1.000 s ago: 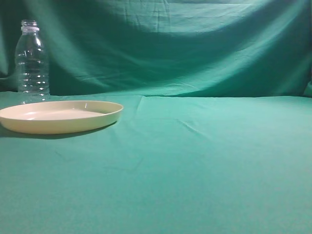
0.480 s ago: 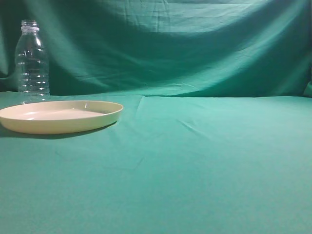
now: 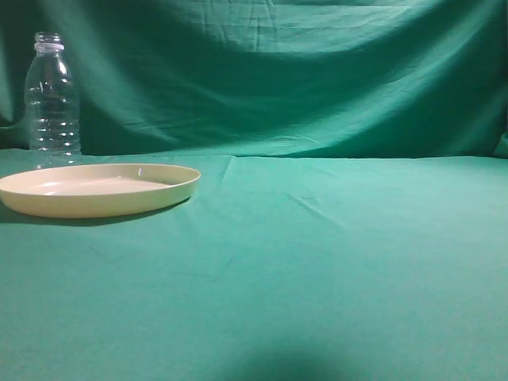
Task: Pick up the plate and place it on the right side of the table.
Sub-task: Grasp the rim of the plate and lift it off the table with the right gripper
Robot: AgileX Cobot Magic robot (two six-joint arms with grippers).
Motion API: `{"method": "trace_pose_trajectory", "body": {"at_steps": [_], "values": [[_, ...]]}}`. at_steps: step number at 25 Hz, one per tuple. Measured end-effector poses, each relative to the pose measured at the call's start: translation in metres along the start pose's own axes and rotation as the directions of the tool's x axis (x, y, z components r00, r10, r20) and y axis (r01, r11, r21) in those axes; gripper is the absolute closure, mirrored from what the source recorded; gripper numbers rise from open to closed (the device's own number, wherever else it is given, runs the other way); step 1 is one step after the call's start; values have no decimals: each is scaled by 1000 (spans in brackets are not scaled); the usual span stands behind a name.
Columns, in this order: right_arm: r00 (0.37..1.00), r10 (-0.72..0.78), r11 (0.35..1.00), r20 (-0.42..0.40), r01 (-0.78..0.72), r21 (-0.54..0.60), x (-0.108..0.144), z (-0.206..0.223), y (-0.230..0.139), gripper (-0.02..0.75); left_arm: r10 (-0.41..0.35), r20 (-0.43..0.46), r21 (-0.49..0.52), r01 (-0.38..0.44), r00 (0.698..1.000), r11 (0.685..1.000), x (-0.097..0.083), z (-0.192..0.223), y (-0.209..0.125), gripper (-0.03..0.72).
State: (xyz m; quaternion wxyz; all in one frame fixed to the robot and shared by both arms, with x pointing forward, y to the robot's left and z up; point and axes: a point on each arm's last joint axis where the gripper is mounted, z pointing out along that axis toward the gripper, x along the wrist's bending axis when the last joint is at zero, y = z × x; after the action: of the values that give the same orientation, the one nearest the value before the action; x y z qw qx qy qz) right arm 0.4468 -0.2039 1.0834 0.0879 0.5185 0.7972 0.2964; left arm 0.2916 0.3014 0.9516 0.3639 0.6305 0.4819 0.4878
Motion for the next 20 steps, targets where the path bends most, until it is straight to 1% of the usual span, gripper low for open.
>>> {"method": "trace_pose_trajectory", "body": {"at_steps": [4,5,6,8,11,12,13,14,16,20], "values": [[990,-110,989,-89,118,85,35,40,35,738,0,0,0,0,1000,1000,0,0,0,688],[990,-110,989,-89,118,85,35,40,35,738,0,0,0,0,1000,1000,0,0,0,688],[980,-152,980,-125,167,113,52,60,51,738,0,0,0,0,1000,1000,0,0,0,688],[972,-180,971,-149,200,130,66,82,67,738,0,0,0,0,1000,1000,0,0,0,688],[950,-256,954,-179,278,113,86,109,91,738,0,0,0,0,1000,1000,0,0,0,688],[942,-279,946,-188,303,113,91,120,95,691,0,0,0,0,1000,1000,0,0,0,688],[936,-295,944,-192,317,97,95,127,102,691,0,0,0,0,1000,1000,0,0,0,688],[932,-307,941,-194,328,86,98,138,108,620,0,0,0,0,1000,1000,0,0,0,688],[931,-312,941,-191,331,75,100,156,117,511,0,0,0,0,1000,1000,0,0,0,688],[932,-309,939,-191,330,92,101,191,123,246,0,0,0,0,1000,1000,0,0,0,688]]}}
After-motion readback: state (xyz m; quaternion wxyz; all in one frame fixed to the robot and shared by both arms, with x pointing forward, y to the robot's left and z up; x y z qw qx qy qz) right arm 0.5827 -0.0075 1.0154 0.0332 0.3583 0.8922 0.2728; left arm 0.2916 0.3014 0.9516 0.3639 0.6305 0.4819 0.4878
